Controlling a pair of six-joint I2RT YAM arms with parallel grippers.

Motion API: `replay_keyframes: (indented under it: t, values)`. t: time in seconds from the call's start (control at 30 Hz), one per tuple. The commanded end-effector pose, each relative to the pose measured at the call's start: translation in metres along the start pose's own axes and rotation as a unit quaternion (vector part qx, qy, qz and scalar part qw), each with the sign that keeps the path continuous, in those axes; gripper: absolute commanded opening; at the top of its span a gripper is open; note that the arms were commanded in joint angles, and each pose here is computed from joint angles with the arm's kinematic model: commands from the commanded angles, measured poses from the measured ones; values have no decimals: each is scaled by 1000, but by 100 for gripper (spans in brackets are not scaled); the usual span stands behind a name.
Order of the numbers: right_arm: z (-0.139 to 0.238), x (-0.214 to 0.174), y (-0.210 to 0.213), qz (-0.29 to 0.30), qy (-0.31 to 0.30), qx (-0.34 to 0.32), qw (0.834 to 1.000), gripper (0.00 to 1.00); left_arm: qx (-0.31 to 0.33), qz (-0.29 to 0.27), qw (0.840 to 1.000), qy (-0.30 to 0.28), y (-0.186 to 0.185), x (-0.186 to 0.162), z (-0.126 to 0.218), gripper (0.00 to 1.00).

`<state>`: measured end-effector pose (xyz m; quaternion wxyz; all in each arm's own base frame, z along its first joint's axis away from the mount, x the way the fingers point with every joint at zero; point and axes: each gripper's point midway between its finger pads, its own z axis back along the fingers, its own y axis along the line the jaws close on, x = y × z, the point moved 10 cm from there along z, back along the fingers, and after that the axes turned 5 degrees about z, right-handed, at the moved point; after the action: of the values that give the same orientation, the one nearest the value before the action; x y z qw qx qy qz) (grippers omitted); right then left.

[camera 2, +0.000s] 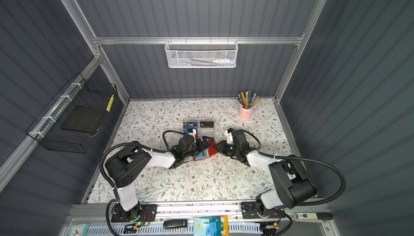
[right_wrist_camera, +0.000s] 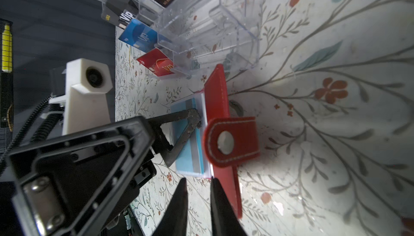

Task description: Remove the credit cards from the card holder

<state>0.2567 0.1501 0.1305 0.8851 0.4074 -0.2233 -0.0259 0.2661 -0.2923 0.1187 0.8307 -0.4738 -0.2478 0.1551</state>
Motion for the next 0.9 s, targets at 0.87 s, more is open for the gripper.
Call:
replay_keyframes:
  t: [0.87]
  values:
    - [-37,-22,-20,-35,29,-18,999,18,36,12,999,-6,-1,24,57,100]
